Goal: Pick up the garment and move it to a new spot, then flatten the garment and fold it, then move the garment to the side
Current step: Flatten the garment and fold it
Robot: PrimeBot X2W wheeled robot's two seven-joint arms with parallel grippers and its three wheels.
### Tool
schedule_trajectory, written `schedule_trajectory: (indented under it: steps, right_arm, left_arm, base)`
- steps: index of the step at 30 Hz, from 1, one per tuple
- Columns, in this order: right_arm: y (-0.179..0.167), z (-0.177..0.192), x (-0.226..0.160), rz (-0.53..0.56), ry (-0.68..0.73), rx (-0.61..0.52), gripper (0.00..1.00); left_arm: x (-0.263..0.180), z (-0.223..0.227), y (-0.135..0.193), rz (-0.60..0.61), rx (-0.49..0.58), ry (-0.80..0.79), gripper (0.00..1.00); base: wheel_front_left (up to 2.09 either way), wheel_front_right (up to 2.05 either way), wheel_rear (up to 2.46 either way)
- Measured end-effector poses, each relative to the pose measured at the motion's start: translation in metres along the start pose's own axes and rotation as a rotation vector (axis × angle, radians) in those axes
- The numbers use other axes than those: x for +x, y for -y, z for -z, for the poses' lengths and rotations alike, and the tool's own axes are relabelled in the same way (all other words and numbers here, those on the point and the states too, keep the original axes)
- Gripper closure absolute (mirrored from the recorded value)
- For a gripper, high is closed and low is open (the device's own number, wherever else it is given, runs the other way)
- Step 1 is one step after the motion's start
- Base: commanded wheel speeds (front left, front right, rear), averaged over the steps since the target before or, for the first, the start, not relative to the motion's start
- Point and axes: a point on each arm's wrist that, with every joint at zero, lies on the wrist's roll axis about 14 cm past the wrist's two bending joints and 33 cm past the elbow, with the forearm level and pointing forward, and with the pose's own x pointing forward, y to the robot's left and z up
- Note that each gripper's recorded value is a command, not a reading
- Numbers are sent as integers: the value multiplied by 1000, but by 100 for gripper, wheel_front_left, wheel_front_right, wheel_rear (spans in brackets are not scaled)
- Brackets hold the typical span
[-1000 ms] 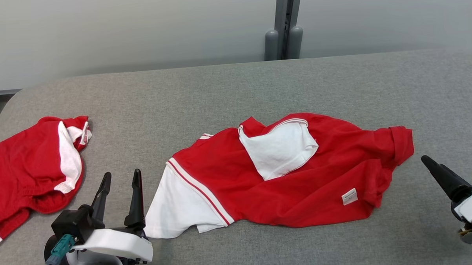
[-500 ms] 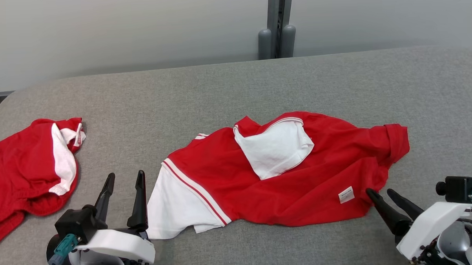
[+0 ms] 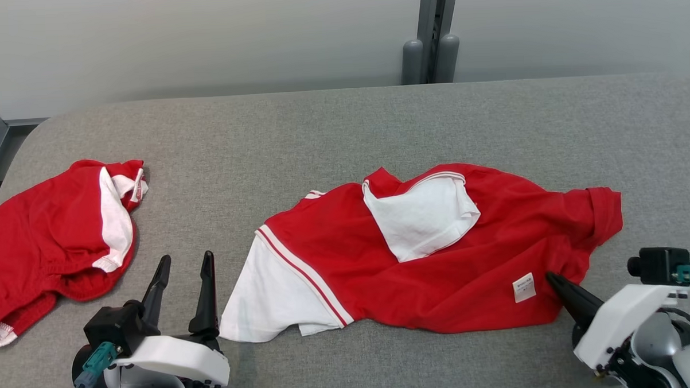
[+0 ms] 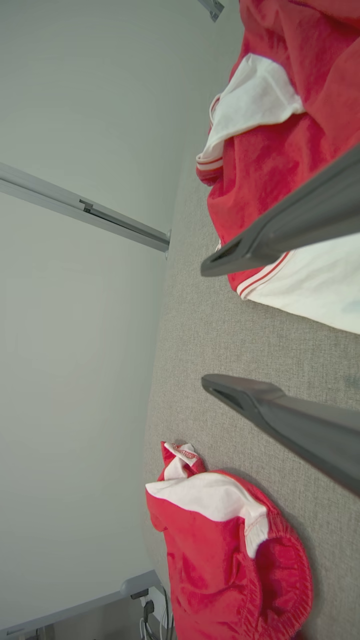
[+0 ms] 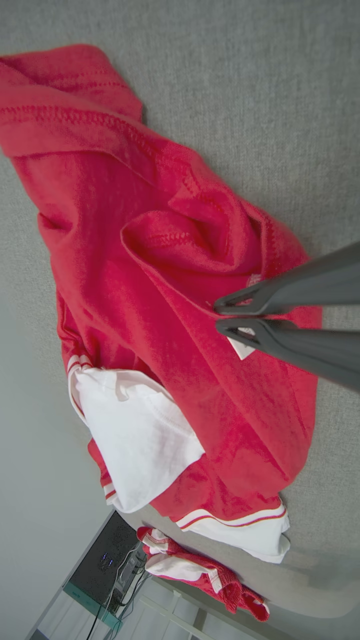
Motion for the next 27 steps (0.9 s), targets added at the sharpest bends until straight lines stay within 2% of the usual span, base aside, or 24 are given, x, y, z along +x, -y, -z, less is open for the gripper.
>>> schedule_trajectory:
  steps: [7, 11, 16, 20, 21, 22, 23, 27]
  right_arm:
    - [16, -1, -44, -10, -44, 56, 100]
    - [40, -2, -72, 44, -81, 42, 100]
    - [52, 8, -83, 74, -148, 62, 100]
    - [68, 31, -87, 128, -250, 65, 100]
    - [73, 35, -88, 146, -260, 62, 69]
    - [78, 37, -89, 165, -267, 57, 28]
    - [84, 39, -91, 187, -272, 51, 0]
    - [88, 34, -92, 211, -232, 57, 0]
  left_arm:
    - [0, 3, 2, 2, -4, -8, 0]
    - [4, 5, 9, 25, 1, -13, 0]
    - [10, 9, 14, 46, 5, -30, 0]
    - [13, 9, 15, 52, 10, -33, 0]
    - [13, 9, 15, 51, 11, -35, 0]
    - [12, 9, 15, 51, 12, -39, 0]
    - [11, 9, 14, 49, 12, -40, 0]
    - [7, 10, 11, 44, 14, -63, 0]
  base:
    - [0, 0, 0]
    - [0, 0, 0]
    - [0, 0, 0]
    - [0, 0, 0]
    - [0, 0, 0]
    - [0, 0, 0]
    - [0, 0, 0]
    - [0, 0, 0]
